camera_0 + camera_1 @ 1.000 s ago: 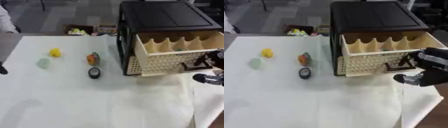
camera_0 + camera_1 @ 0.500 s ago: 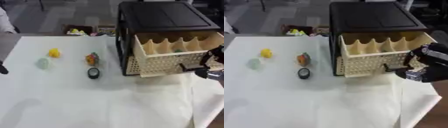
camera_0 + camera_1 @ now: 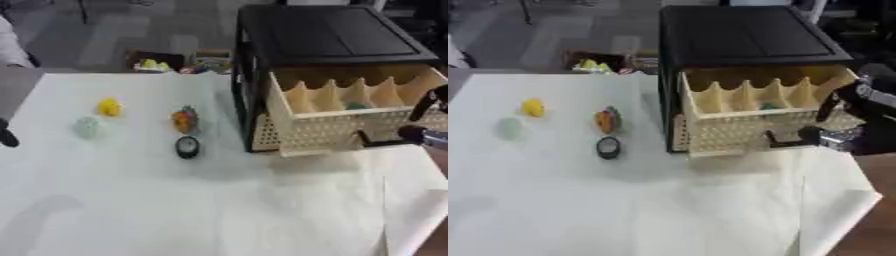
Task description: Pick up objects from table and place into drawer.
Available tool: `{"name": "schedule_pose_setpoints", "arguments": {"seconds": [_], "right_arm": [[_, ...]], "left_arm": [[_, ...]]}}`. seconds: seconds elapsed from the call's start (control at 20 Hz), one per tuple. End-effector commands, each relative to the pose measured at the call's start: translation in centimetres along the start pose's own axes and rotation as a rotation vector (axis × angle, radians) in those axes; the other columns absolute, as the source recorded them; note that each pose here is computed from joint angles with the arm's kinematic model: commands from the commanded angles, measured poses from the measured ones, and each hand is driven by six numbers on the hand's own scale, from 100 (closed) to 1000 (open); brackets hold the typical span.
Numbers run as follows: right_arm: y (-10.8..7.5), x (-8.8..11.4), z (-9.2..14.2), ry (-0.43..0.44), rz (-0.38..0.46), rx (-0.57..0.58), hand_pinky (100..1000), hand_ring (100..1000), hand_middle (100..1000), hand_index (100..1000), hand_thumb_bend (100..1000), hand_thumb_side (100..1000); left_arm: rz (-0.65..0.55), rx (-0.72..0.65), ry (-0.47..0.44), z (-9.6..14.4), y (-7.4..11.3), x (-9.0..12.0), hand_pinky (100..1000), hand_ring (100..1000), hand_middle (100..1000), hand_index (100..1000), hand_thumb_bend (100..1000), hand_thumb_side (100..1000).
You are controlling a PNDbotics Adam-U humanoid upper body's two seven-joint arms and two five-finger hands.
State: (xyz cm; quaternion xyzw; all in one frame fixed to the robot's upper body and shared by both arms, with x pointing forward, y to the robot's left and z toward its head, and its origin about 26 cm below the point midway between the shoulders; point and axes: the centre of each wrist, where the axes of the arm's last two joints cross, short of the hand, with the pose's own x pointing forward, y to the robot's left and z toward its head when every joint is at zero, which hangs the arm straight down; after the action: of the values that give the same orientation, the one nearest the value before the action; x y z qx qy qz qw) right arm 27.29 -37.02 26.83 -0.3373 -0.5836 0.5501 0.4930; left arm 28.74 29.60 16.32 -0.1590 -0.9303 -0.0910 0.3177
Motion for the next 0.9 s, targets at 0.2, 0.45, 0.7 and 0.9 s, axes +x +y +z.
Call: {"name": "schedule_pose_setpoints", "arguments": {"seconds": [0.2,0.45,0.7,0.9], "right_arm": [[-1.7,0.4,0.5,-0.01,0.002,-0.083,100,100,100,751,434,765],[-2.2,0.4,0.7,-0.016,-0.021,-0.174,100,100,100,709,434,765],[-2.4,0.5,0.6,-0.012,-0.048,-0.285,100,100,100,671,434,765],[-2.7,0.6,0.6,-0.008,-0.084,-0.385,100,100,100,647,434,765]], "left_arm": [[-0.023,-0.015,-0.016,-0.4,0.4,0.8,474,591,563,729,100,962],[-0.024,-0.015,-0.017,-0.4,0.4,0.8,474,591,563,729,100,961],[-0.023,-0.016,-0.018,-0.4,0.4,0.8,473,591,562,729,100,961],[-0.022,-0.017,-0.02,-0.5,0.3,0.8,473,592,562,729,100,961]]}}
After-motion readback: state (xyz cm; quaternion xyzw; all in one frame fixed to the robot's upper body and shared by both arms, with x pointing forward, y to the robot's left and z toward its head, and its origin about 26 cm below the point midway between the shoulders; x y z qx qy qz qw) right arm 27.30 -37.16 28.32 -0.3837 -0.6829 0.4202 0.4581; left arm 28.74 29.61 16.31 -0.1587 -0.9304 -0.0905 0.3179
